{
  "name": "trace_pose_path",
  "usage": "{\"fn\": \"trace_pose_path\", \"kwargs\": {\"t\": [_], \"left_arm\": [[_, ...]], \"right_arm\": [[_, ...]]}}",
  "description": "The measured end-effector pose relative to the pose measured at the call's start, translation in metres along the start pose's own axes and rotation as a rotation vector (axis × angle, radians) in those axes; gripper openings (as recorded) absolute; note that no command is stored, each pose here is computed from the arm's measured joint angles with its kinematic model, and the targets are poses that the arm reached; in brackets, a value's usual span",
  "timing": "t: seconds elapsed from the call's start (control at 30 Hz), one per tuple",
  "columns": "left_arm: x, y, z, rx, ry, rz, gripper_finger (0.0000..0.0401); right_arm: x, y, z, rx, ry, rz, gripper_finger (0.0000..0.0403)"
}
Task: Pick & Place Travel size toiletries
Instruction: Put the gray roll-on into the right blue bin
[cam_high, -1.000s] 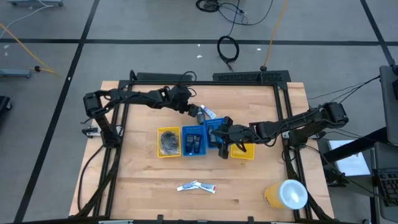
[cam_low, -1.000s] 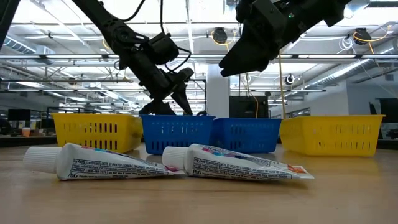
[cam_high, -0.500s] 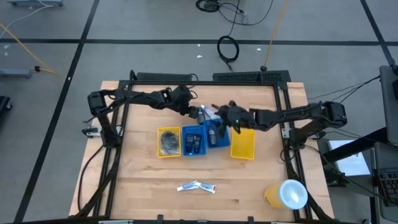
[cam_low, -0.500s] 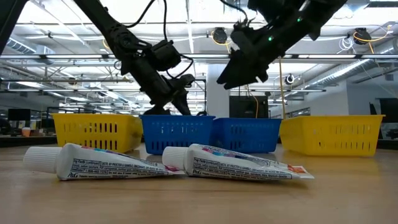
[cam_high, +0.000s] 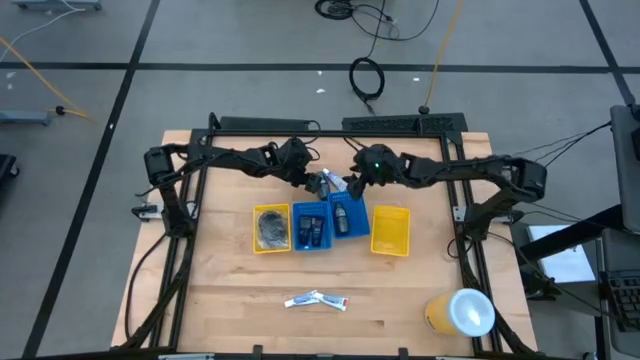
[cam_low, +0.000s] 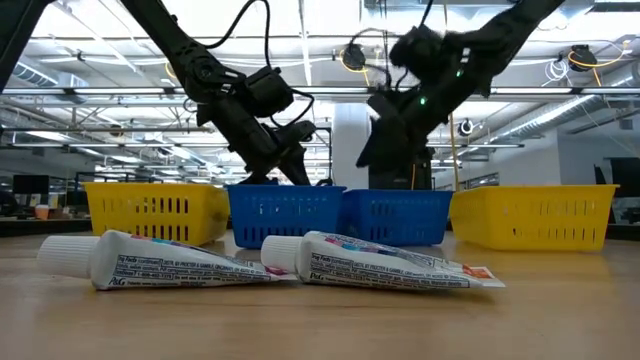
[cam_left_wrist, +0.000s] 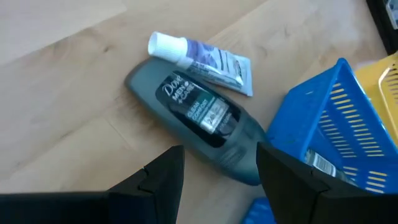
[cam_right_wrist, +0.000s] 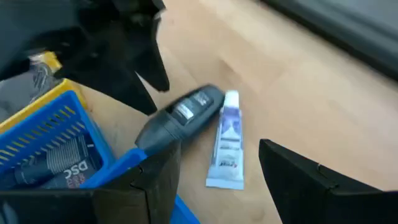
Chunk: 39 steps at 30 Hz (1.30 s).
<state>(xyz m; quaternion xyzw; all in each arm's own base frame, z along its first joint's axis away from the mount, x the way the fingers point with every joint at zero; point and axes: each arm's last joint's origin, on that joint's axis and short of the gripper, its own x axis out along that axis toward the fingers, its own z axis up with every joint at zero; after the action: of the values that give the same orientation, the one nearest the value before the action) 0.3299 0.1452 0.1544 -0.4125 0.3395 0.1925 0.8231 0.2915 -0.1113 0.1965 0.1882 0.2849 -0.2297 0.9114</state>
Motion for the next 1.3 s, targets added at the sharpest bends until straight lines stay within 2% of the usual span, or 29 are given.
{"fn": "trace_pose_path", "kwargs": {"t": [0.17, 0.33, 0.5, 0.67, 0.97, 1.3], "left_arm": [[0.000, -0.001, 0.001, 0.023, -0.014, -0.007, 0.0200], [0.000, -0.001, 0.001, 0.035, -0.011, -0.008, 0.0200], [0.001, -0.005, -0.001, 0.051, -0.011, -0.011, 0.0200], [0.002, -0.009, -0.004, 0.073, -0.005, -0.013, 0.0200], [0.003, -0.009, -0.007, 0.104, -0.008, 0.020, 0.0200], [0.003, -0.009, -0.007, 0.101, -0.009, 0.020, 0.0200]], "right_arm": [[0.017, -0.015, -0.004, 0.054, 0.040, 0.058, 0.0208], [0.030, -0.023, -0.004, 0.106, 0.031, 0.155, 0.0182], [0.041, -0.025, -0.002, 0.080, 0.040, 0.223, 0.0148], [0.059, -0.024, -0.001, 0.068, 0.083, 0.262, 0.0140], [0.073, -0.026, -0.014, 0.049, 0.173, 0.250, 0.0127], [0.073, -0.016, -0.018, -0.015, 0.192, 0.287, 0.0067]]}}
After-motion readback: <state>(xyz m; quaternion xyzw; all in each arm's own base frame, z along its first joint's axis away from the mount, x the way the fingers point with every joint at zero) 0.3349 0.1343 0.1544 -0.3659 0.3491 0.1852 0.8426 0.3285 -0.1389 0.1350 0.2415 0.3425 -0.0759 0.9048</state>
